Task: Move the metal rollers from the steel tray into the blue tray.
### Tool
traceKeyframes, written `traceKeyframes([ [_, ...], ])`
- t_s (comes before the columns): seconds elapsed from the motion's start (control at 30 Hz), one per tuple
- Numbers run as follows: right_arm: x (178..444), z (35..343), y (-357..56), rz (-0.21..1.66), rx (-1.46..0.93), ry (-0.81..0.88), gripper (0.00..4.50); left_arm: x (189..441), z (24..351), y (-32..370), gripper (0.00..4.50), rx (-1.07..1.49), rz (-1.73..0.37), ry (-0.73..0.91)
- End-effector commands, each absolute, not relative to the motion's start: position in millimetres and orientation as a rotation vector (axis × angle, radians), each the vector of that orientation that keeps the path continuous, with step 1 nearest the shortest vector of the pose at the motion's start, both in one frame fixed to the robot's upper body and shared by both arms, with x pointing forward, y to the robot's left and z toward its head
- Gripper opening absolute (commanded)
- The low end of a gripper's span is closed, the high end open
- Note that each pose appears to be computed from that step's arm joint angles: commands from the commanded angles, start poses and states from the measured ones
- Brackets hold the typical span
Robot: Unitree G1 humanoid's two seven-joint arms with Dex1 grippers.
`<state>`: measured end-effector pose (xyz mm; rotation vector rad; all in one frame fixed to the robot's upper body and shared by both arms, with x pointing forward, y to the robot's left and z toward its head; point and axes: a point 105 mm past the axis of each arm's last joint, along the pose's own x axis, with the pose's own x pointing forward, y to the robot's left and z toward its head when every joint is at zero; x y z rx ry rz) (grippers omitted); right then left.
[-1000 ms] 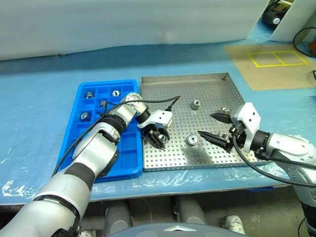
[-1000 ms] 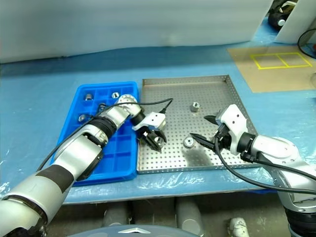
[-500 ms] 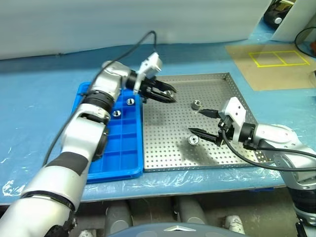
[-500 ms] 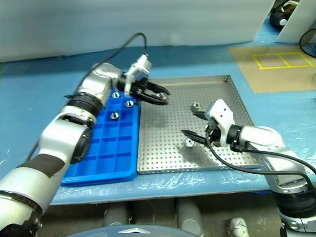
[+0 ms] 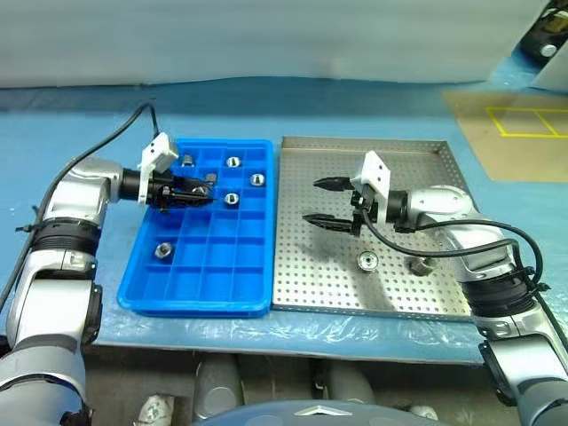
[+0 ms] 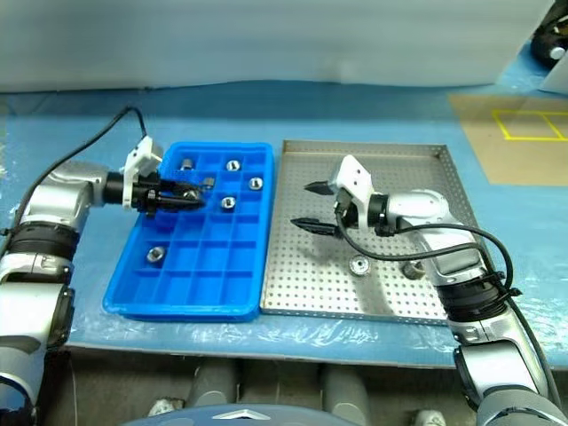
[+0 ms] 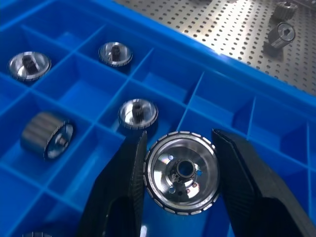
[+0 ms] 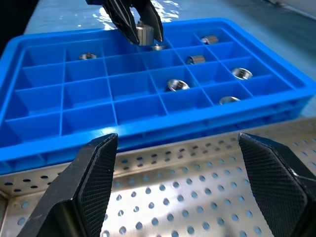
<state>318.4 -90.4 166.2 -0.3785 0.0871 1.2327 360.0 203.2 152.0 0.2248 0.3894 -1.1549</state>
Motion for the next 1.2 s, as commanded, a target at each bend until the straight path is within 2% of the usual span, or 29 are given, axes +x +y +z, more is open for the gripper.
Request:
traceKeyframes([
  [0.03,320.2,176.8,-87.7,1.253,-0.416,0.037,4.05,358.0,154.5,206.8,1.71,0.249,-1.122,0.367],
  [0.33,319.4,173.6,-93.8,1.238,-0.437,0.05,4.05,356.0,128.2,194.2,1.71,0.231,-1.137,0.415],
  [0.57,317.1,171.8,-100.3,1.207,-0.436,0.055,4.05,367.4,139.9,200.8,4.07,0.257,-1.091,0.391],
  [0.73,315.3,170.8,-102.9,1.187,-0.433,0.056,4.05,383.6,182.6,207.3,4.07,0.327,-1.062,0.292],
  [0.87,313.4,170.6,-106.0,1.17,-0.433,0.058,4.05,396.7,223.7,186.3,4.07,0.366,-1.107,0.159],
  [0.93,312.5,171.4,-107.6,1.162,-0.432,0.057,4.05,400.1,233.7,174.5,4.07,0.372,-1.139,0.123],
  [1.2,299.4,177.0,-128.9,1.057,-0.445,0.064,4.05,396.2,216.4,89.7,4.07,0.46,-1.439,0.136],
])
